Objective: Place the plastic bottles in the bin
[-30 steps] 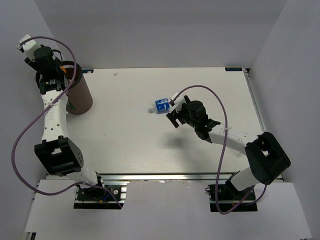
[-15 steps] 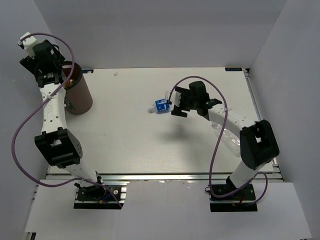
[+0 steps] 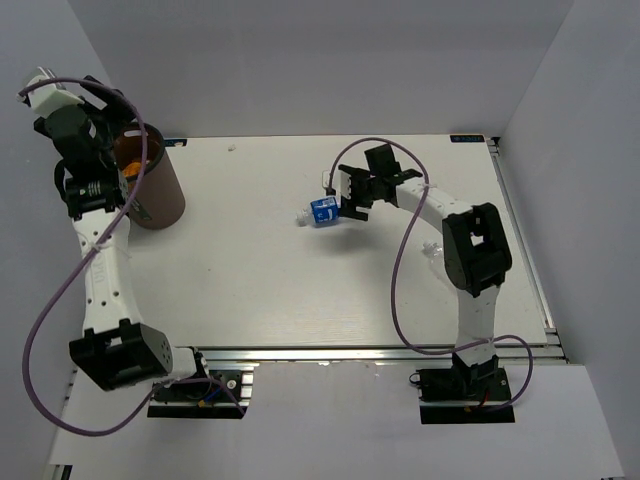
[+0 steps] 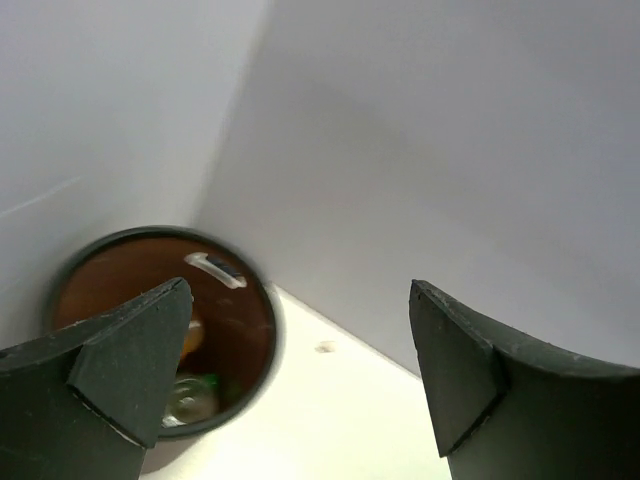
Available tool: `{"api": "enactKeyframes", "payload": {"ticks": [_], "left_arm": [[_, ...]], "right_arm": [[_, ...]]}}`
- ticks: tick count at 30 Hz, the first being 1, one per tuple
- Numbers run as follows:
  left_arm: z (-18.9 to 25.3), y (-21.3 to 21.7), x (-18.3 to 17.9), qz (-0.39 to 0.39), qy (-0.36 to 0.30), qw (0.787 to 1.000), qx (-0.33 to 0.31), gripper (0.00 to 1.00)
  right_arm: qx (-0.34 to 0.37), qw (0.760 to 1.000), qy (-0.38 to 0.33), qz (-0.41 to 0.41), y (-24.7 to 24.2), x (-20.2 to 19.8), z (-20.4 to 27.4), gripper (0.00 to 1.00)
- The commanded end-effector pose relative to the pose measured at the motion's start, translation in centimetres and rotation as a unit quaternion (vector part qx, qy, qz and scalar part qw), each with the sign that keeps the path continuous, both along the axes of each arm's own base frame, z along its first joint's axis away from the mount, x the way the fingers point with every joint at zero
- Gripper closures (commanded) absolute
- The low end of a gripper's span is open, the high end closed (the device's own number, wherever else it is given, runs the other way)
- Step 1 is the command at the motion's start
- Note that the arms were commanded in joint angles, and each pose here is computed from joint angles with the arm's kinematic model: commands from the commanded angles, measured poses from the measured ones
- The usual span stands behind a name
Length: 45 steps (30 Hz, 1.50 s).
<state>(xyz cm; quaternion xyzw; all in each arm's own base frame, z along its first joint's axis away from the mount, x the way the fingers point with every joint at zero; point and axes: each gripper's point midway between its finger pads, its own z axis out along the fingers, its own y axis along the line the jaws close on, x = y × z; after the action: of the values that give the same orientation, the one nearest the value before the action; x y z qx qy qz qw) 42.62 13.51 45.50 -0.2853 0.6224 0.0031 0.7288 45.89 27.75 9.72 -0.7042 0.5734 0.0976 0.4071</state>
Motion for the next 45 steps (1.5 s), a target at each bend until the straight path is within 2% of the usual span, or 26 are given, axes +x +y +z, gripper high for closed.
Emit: {"api": "enactKeyframes", "payload": {"ticks": [1, 6, 8, 9, 11, 13, 15, 17, 18, 19, 22, 25, 26, 29, 33, 37, 45], "left_arm": [[1.4, -5.1, -0.2, -0.137, -0.054, 0.989, -0.008, 0.02], [-0.3, -7.7, 0.3, -0.207, -0.065, 0.975, -0.044, 0.02], [-1.0, -8.8, 0.5, -0.229, -0.068, 0.969, -0.058, 0.02], [-1.4, -9.8, 0.7, -0.243, -0.066, 0.966, -0.062, 0.02], [-2.3, -11.2, 1.0, -0.26, -0.062, 0.961, -0.067, 0.02], [-3.4, -13.5, 1.5, -0.271, -0.049, 0.959, -0.072, 0.02], [-5.1, -14.8, 2.4, -0.267, -0.026, 0.961, -0.068, 0.02], [-7.2, -17.8, 3.3, -0.295, 0.001, 0.952, -0.078, 0.02], [-8.3, -20.1, 3.4, -0.321, 0.012, 0.943, -0.087, 0.02], [-8.9, -21.2, 3.6, -0.334, 0.016, 0.937, -0.097, 0.02], [-11.9, -23.9, 4.7, -0.342, 0.046, 0.931, -0.117, 0.02], [-14.4, -26.9, 5.3, -0.357, 0.071, 0.92, -0.146, 0.02], [-14.8, -27.6, 5.3, -0.366, 0.072, 0.915, -0.152, 0.02], [-15.6, -29.9, 5.9, -0.381, 0.07, 0.906, -0.17, 0.02], [-16.1, -33.4, 6.4, -0.414, 0.08, 0.889, -0.178, 0.02], [-16.4, -34.7, 6.5, -0.426, 0.071, 0.879, -0.2, 0.02], [-15.4, -34.2, 6.1, -0.417, 0.05, 0.884, -0.207, 0.02]], "right_arm": [[0.013, 1.0, 0.022, 0.004, 0.5, 0.8, -0.5, 0.11], [0.036, 0.996, 0.077, 0.014, 1.4, 0.3, -3.1, 0.11], [0.036, 0.995, 0.094, 0.013, 1.5, 0.0, -3.8, 0.17], [0.037, 0.994, 0.098, 0.012, 1.6, 0.0, -3.9, 0.27], [0.042, 0.994, 0.101, 0.004, 1.7, 0.2, -3.9, 0.39], [0.053, 0.992, 0.111, -0.009, 1.9, 0.2, -3.5, 0.59], [0.078, 0.991, 0.104, -0.007, 2.4, 0.2, -1.7, 0.63], [0.111, 0.987, 0.111, -0.032, 2.5, -0.4, 0.1, 0.68], [0.142, 0.985, 0.084, -0.04, 3.0, 0.5, 1.8, 0.69], [0.17, 0.978, 0.103, -0.065, 3.4, 0.2, 2.7, 0.69], [0.233, 0.966, 0.081, -0.076, 4.4, -0.6, 6.7, 0.68], [0.304, 0.941, 0.104, -0.109, 5.5, -2.0, 10.3, 0.7], [0.33, 0.926, 0.139, -0.121, 5.8, -2.9, 11.6, 0.7], [0.372, 0.901, 0.177, -0.135, 6.6, -4.2, 13.7, 0.7], [0.394, 0.888, 0.19, -0.138, 8.0, -5.1, 14.7, 0.66], [0.413, 0.877, 0.202, -0.136, 8.8, -4.9, 15.7, 0.65], [0.437, 0.86, 0.206, -0.163, 8.9, -3.6, 16.7, 0.65]]}}
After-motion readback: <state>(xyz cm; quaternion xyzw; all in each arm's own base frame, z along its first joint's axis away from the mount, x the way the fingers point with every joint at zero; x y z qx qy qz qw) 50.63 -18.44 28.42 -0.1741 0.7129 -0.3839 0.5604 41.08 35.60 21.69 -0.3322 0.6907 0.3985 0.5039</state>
